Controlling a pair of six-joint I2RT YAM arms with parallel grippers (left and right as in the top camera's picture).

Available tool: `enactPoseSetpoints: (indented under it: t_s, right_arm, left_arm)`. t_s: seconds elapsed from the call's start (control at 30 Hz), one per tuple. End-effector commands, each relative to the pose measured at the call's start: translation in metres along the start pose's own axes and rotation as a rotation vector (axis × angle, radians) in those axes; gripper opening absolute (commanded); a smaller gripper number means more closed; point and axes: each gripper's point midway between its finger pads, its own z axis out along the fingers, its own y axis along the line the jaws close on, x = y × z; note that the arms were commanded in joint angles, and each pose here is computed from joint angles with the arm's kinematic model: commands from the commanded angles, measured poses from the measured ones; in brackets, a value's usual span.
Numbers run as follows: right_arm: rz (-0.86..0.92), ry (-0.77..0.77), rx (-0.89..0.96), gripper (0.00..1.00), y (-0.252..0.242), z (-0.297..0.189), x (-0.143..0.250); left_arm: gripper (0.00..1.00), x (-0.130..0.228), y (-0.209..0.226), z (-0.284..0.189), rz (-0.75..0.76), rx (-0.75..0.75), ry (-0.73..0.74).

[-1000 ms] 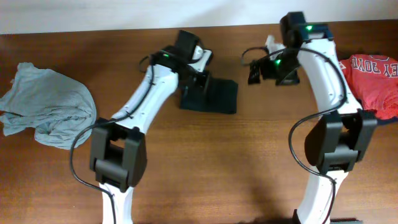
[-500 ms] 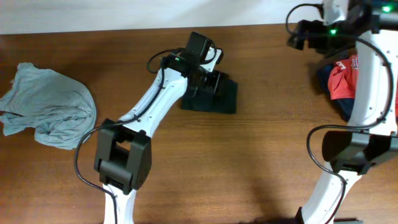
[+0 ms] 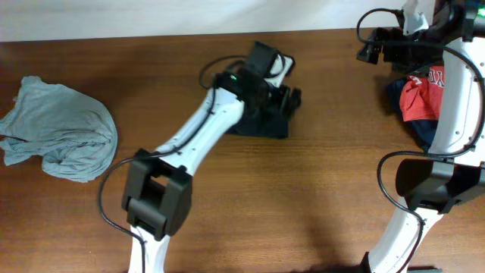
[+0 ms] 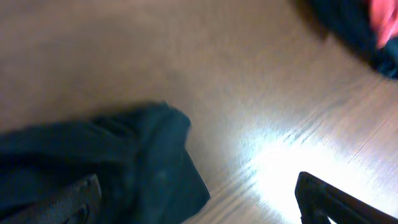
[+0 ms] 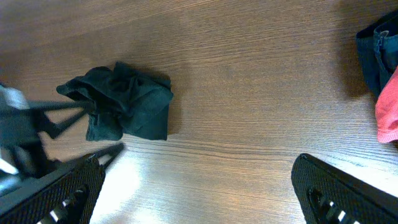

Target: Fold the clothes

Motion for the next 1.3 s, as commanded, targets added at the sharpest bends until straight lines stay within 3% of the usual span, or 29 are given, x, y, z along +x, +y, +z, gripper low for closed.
enactPoseSetpoints:
  t_s: [0.0,0.17,0.33,0.47,0.67,0.9,1.17,1.27]
  right_arm:
    - [-0.002,-0.020,-0.015,0.99,0.004,-0.006,-0.003]
    - [-0.003,0.004,-0.024,0.99,0.008,-0.001,0.001]
    - [-0.039,0.107,-0.044,0.99,0.033,0.026,0.021]
    - [-0.113,0.213,-0.035,0.99,0.070,0.063,0.048]
    - [-0.161,0.270,0.089,0.99,0.110,0.118,0.080]
    - [-0.158,0.196,0.216,1.00,0.148,0.164,0.101]
    - [-0.132,0.091,0.287,0.84,0.164,0.189,0.106]
    - [-0.147,0.068,0.283,0.82,0.167,0.200,0.107]
  left_arm:
    - [0.99,-0.058,0.002,-0.071,-0.025,0.074,-0.174]
    - [0.99,-0.090,0.038,-0.130,-0.163,0.039,-0.301]
    - [0.99,-0.100,0.097,-0.183,-0.345,-0.026,-0.398]
    - [0.99,-0.084,0.166,-0.216,-0.496,-0.115,-0.423]
    - [0.99,-0.040,0.227,-0.238,-0.649,-0.270,-0.359]
    - [0.99,-0.016,0.250,-0.244,-0.679,-0.379,-0.305]
    - [0.99,-0.012,0.252,-0.241,-0.685,-0.391,-0.294]
    - [0.99,-0.012,0.252,-0.241,-0.684,-0.391,-0.295]
